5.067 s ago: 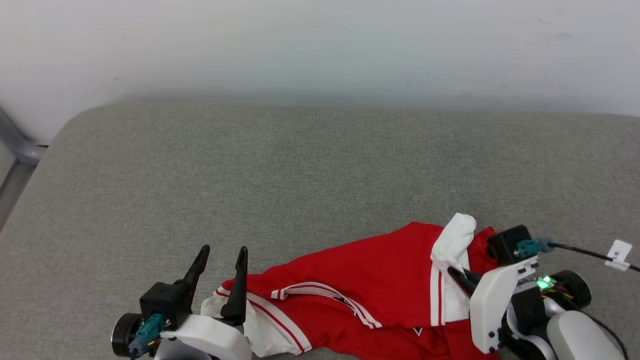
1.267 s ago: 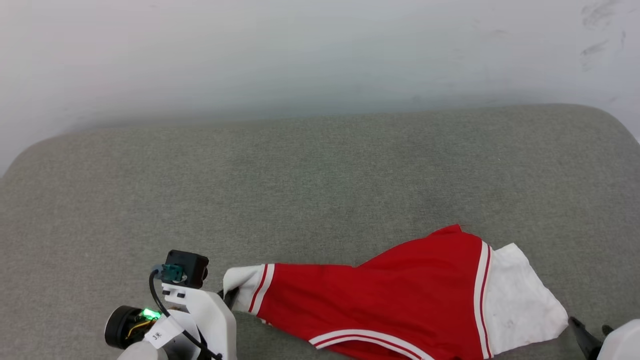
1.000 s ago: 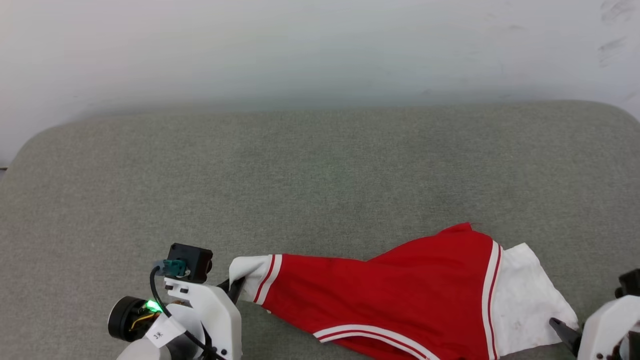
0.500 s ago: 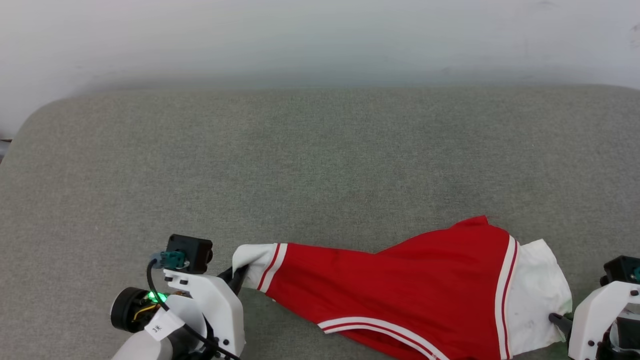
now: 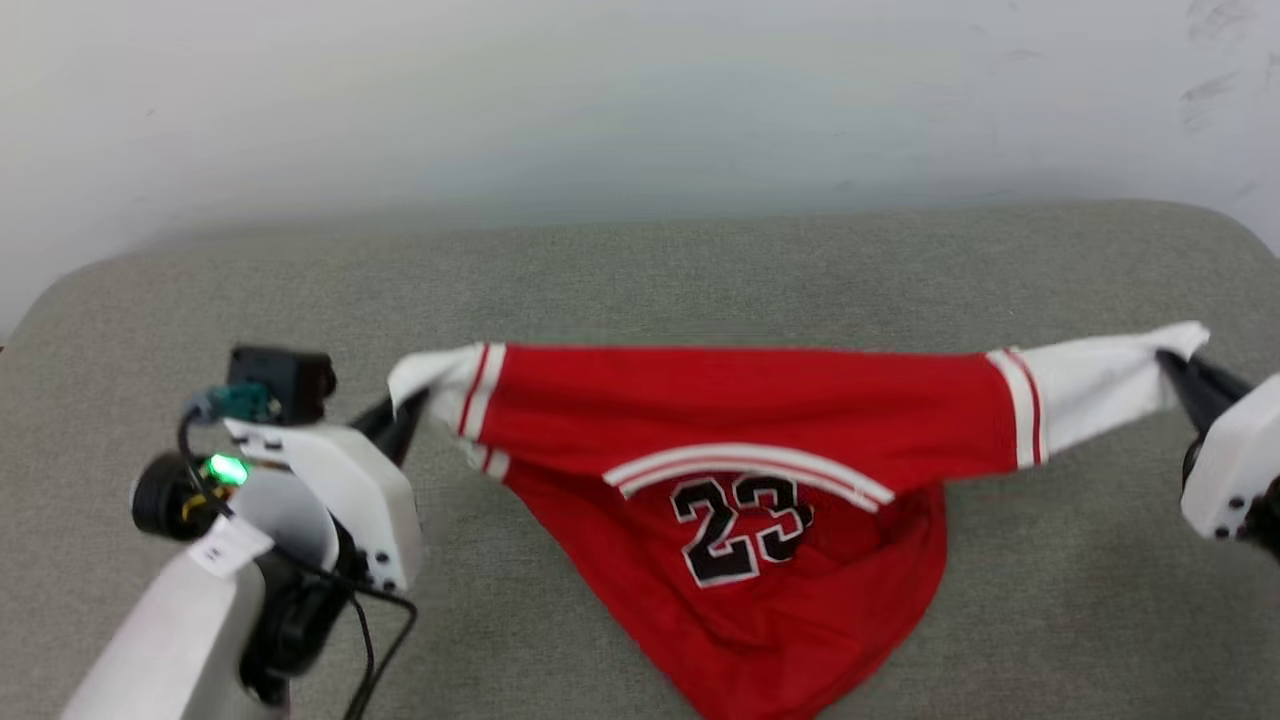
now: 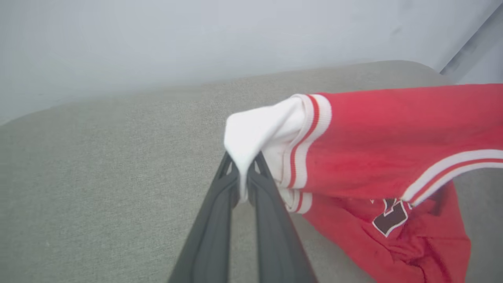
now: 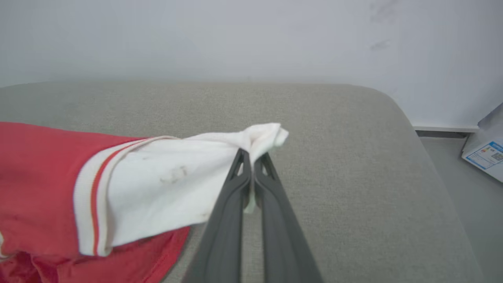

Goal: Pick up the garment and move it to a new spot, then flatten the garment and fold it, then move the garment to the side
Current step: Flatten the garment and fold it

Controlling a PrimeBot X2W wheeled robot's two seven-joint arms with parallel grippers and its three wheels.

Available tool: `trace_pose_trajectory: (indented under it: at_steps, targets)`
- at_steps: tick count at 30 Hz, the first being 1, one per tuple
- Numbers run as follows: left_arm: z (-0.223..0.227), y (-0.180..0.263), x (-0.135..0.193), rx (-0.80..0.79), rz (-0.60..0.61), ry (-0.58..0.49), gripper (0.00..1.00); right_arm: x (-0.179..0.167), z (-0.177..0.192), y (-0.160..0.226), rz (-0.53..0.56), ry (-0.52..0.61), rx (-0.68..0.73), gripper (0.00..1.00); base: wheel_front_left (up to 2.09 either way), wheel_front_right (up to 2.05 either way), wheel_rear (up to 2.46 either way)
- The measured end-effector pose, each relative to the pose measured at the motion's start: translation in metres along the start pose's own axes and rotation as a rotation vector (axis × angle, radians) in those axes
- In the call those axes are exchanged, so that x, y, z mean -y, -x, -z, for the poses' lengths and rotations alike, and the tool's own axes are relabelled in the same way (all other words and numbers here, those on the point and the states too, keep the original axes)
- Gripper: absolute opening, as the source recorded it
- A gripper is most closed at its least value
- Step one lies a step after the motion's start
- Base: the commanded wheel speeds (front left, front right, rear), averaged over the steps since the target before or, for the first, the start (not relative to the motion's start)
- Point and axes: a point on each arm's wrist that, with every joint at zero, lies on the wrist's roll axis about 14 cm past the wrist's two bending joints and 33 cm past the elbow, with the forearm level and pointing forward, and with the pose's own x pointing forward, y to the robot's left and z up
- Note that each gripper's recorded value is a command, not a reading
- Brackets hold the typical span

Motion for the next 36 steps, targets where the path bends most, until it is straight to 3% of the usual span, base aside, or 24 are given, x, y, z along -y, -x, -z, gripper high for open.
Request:
trace_pose_trajectory:
  at_steps: [7, 14, 27, 31, 36]
  targets:
    - [-0.071, -0.023, -0.011, 0.157, -0.011, -0.021, 0.00, -0.009, -0.061, -0.009, -0.004, 0.047, 0.141, 0.00, 0.00, 0.00, 0.00]
    - [-0.138, -0.061, -0.027, 0.300, -0.039, -0.042, 0.00, -0.016, -0.115, -0.044, -0.018, 0.081, 0.227, 0.00, 0.00, 0.00, 0.00]
    - [-0.260, -0.120, -0.071, 0.614, -0.123, -0.090, 0.00, -0.023, -0.235, -0.108, -0.010, 0.136, 0.515, 0.00, 0.00, 0.00, 0.00]
    - [-0.271, -0.139, -0.082, 0.664, -0.137, -0.078, 0.00, -0.026, -0.254, -0.127, -0.012, 0.145, 0.568, 0.00, 0.00, 0.00, 0.00]
    - [-0.243, -0.172, -0.097, 0.637, -0.156, -0.036, 0.00, -0.032, -0.237, -0.163, -0.028, 0.140, 0.537, 0.00, 0.00, 0.00, 0.00]
